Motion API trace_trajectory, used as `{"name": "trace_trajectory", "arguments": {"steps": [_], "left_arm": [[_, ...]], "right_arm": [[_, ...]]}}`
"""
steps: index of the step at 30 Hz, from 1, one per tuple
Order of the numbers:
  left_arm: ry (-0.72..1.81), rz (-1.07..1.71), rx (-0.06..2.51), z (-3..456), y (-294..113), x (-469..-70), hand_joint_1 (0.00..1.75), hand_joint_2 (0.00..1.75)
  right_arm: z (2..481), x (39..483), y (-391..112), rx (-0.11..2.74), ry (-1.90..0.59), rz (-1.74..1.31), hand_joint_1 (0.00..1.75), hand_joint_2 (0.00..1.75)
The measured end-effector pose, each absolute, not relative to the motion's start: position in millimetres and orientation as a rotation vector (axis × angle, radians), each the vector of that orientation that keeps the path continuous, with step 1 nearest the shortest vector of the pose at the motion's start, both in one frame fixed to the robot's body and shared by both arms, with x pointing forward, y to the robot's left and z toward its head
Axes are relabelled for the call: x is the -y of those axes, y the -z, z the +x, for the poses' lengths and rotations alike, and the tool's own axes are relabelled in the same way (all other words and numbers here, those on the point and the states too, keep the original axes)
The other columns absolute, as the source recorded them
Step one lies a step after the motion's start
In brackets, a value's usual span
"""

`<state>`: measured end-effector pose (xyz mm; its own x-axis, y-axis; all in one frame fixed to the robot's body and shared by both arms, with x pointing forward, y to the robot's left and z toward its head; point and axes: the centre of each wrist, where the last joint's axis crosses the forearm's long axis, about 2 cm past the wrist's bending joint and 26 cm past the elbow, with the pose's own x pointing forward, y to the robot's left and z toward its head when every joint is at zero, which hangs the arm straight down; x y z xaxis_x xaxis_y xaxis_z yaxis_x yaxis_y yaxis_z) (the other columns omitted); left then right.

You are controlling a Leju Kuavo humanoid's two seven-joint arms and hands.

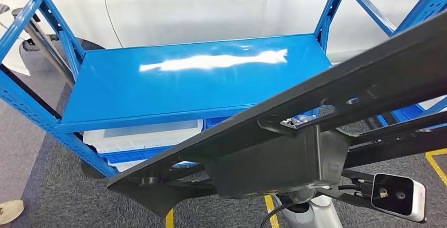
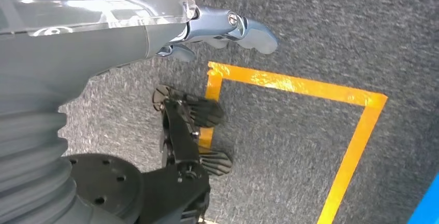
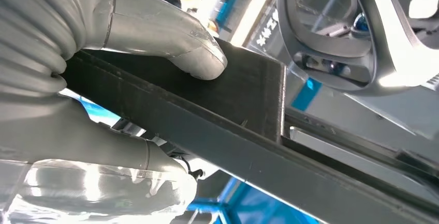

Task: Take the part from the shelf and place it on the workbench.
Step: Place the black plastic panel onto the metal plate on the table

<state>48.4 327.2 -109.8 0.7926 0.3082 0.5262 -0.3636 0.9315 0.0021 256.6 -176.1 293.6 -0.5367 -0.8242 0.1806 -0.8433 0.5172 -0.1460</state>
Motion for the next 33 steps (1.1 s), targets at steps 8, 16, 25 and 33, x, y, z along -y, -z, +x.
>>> {"name": "trace_trajectory", "arguments": {"steps": [8, 16, 25, 33], "left_arm": [[-0.353, 0.122, 0.561, 48, 109, -337, 0.00, 1.75], [-0.364, 0.157, 0.553, 44, 109, -342, 0.00, 1.75], [-0.371, 0.170, 0.571, 47, 108, -349, 0.00, 1.75], [-0.380, 0.175, 0.574, 47, 108, -349, 0.00, 1.75]], "right_arm": [[258, 182, -292, 2.663, -0.339, 1.428, 1.75, 1.75], [257, 179, -293, 2.658, -0.350, 1.456, 1.75, 1.75], [256, 176, -293, 2.659, -0.345, 1.450, 1.75, 1.75], [253, 166, -295, 2.651, -0.319, 1.456, 1.75, 1.75]]}}
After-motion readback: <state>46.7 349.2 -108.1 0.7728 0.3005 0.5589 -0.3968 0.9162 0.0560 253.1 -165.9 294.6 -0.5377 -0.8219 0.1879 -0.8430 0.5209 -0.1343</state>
